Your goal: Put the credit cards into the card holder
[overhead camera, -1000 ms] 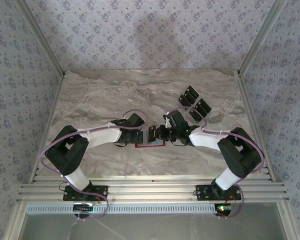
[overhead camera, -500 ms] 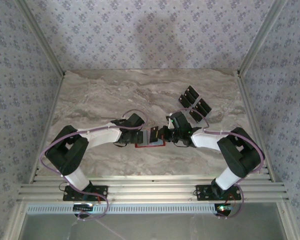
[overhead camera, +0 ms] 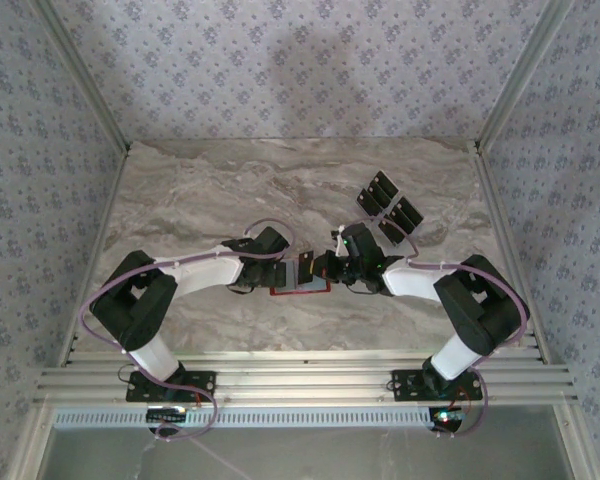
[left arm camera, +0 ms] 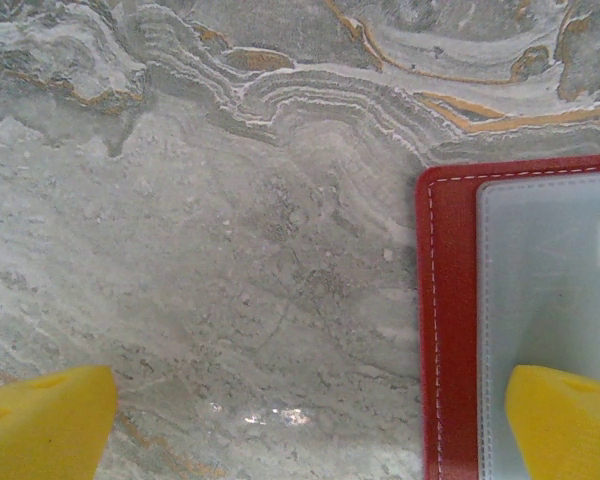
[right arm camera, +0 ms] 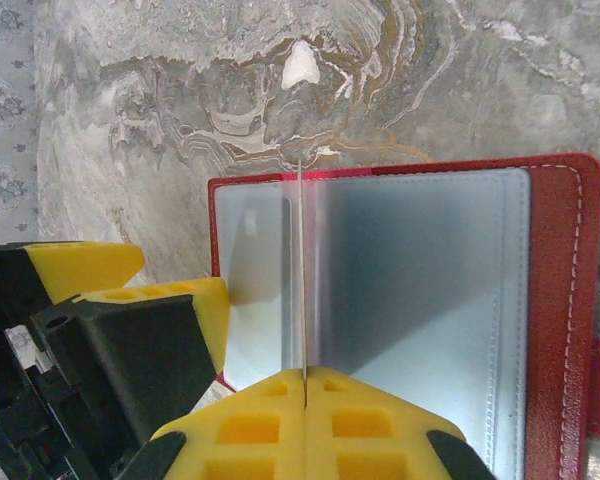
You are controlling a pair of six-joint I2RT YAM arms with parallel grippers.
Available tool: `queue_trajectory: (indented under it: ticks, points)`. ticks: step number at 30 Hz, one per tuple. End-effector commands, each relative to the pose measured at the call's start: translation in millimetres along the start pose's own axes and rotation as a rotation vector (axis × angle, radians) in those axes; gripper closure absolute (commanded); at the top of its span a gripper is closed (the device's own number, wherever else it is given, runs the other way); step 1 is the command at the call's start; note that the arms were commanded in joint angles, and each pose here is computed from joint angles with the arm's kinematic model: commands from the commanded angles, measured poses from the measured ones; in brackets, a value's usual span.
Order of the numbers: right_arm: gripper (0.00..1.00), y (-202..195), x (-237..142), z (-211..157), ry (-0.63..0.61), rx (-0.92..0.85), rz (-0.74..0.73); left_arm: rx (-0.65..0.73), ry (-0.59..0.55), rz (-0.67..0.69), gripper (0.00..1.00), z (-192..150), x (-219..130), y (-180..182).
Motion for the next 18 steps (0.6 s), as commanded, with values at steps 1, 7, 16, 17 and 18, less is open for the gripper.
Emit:
queue_trajectory:
  ticks: [1,7,16,17,18]
  points:
    - [1.0,4,1,-3,0.019,0.002,0.027,0.032,0.072,0.072,0.0,-17,3,9]
    - [1.0,2,2,-5,0.029,0.007,0.024,0.032,0.07,0.07,0.0,-16,3,9]
    - [1.0,-9,7,-10,0.042,0.02,0.005,0.032,0.071,0.071,0.0,-17,3,9]
    - [1.0,-11,8,-10,0.044,0.021,0.002,0.032,0.071,0.072,0.0,-16,3,9]
    - [1.0,-13,8,-10,0.045,0.024,-0.001,0.033,0.072,0.071,0.0,-17,3,9]
Point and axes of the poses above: each hand's point on the last joint's axis, 136 mm out from that joint toward the fingers, its own x axis out along the fingers, its own y axis along the line the jaws close on, z = x × y, the point moved 9 cm from there along -x, back along the fingers, and after that the axes turned 11 degrees about x, right-handed, at the moved point
